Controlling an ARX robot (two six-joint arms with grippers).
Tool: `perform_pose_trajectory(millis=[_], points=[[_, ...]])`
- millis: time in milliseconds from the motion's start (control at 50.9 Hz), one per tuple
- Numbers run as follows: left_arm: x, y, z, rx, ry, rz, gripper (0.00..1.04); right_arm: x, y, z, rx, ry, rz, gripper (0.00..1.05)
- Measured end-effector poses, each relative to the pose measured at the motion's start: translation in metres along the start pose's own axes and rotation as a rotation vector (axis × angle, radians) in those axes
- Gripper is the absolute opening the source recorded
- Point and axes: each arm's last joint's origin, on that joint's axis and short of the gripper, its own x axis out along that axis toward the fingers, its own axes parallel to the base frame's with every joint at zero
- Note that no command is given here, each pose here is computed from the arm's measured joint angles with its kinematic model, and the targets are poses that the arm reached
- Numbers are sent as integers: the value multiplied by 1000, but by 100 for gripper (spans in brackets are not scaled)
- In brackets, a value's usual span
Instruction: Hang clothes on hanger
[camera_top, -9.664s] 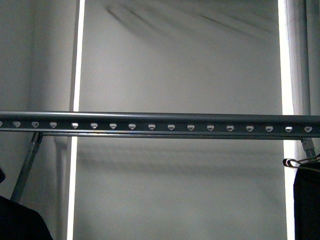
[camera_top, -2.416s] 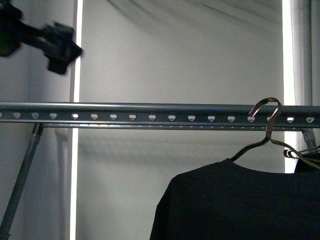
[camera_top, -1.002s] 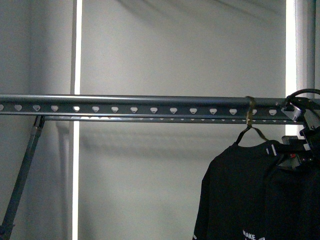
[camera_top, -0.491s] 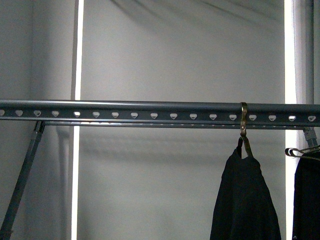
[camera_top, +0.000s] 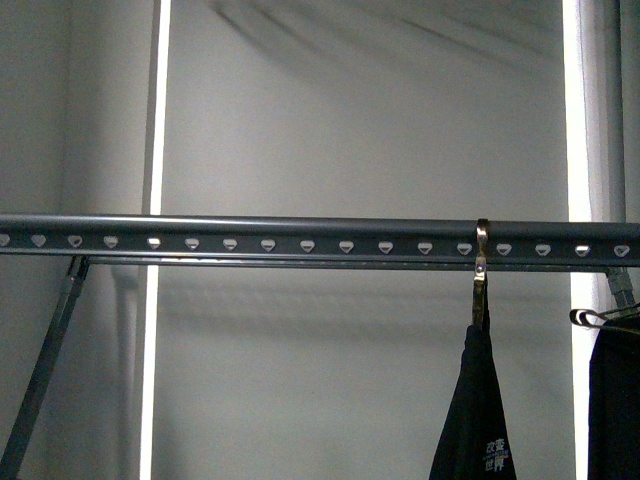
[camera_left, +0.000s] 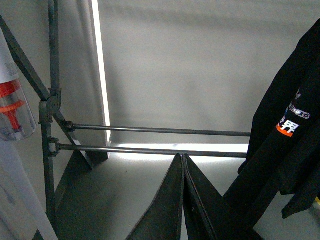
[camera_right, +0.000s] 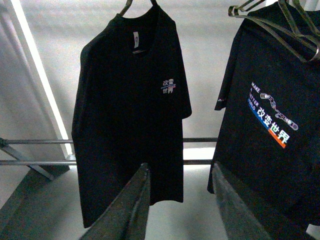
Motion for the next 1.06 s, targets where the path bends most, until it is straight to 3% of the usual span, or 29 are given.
perform_pose_trajectory(millis=[59, 216, 1061], points=[[-3, 0, 0, 0, 0, 0, 4, -1, 0, -2, -5, -13, 1, 22], [-11, 0, -3, 0, 10, 0, 4, 0, 0, -9, -10, -6, 0, 1], [-12, 0, -3, 0, 4, 0, 4, 0, 0, -31, -11, -10, 0, 3]])
